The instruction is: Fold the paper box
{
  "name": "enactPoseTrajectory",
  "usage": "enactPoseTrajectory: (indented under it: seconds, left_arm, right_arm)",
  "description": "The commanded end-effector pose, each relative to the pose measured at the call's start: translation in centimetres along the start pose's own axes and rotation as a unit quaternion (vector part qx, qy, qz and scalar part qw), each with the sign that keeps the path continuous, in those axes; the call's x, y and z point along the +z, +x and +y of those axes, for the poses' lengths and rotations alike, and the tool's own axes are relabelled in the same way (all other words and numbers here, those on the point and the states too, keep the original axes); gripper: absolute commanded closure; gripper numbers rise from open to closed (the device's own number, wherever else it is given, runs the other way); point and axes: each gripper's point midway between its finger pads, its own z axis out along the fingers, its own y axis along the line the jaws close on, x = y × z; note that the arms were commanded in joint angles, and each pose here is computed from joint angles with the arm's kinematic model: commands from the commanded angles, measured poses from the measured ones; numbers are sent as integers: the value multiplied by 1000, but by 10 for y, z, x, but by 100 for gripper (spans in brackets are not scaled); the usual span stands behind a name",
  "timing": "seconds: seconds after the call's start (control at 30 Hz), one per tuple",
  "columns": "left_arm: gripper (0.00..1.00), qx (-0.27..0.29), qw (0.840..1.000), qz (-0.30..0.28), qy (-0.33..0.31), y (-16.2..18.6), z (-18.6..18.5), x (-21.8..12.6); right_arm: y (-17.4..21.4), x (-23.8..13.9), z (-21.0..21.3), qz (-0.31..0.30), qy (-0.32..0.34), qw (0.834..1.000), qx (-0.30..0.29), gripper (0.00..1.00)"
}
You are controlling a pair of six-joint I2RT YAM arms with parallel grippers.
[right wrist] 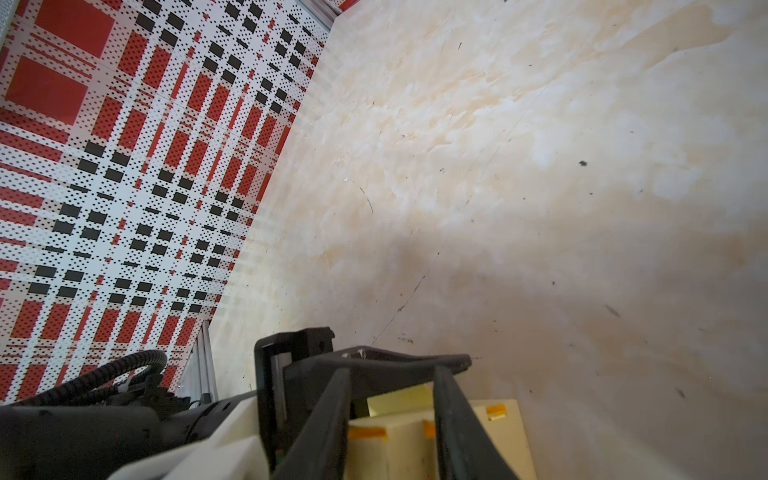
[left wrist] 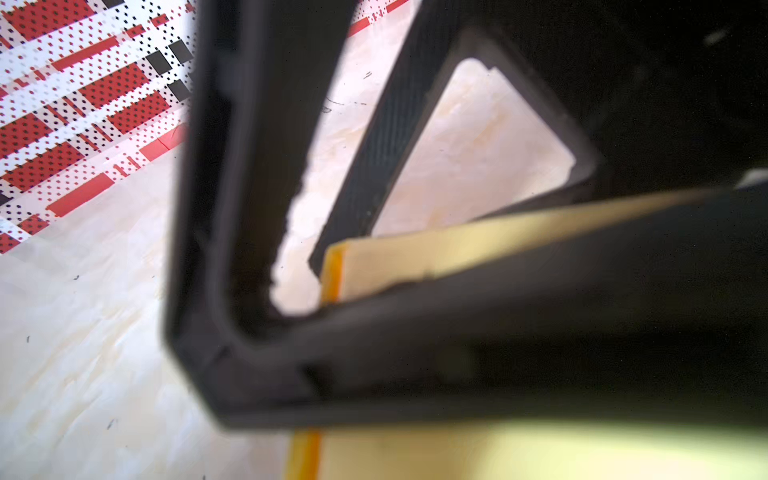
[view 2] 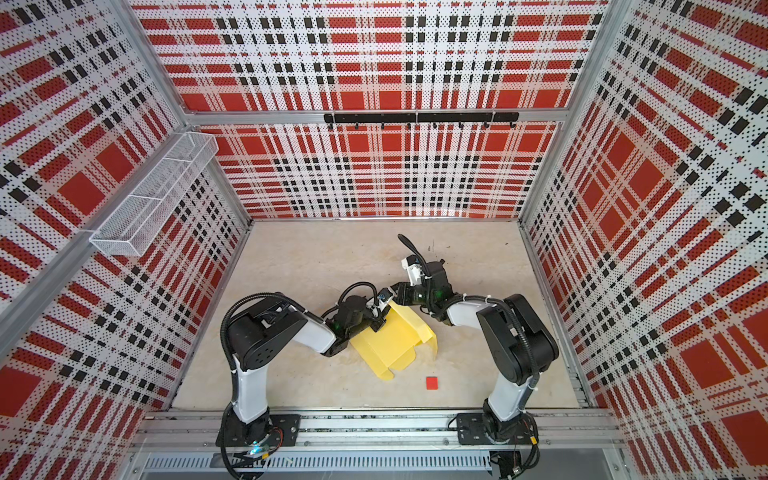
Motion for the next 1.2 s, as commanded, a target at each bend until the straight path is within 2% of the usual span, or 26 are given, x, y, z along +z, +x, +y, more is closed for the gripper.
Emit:
enactPoseTrajectory:
  seconds: [0.0, 0.1, 0.23, 0.3, 0.37, 0.5, 0.67, 0.87, 1.17]
  left_arm:
    - [79, 9, 1000, 8, -24, 8, 6, 1]
    - [90, 10, 1000, 8, -24, 8, 6, 1]
    - [91, 12, 1000, 9, -25, 8, 5, 2]
    - [88, 12, 1000, 9, -26, 8, 5, 2]
    - [78, 13, 1000, 6, -26, 7, 5, 1]
    - [72, 14, 1000, -10, -26, 0, 6, -7]
    - [60, -5, 999, -39, 4, -16, 3, -21]
    - [59, -47, 996, -73, 27, -37, 11, -30]
    - [66, -37, 995, -88, 35, -43, 8, -19]
  right_arm:
    - [20, -3, -19, 28, 35, 999, 19, 66]
    - [22, 0, -20, 27, 34, 999, 25, 67]
    - [23, 2, -21, 27, 33, 999, 29, 68]
    - [24, 3, -22, 28, 33, 999, 30, 68]
    - [24, 2, -22, 28, 33, 999, 29, 68]
    - [24, 0, -25, 28, 44, 998, 23, 68]
    - [21, 1, -24, 24, 43, 999, 22, 68]
    - [19, 1, -24, 22, 44, 998, 25, 68]
    - [19, -1, -21, 23, 40, 999, 25, 68]
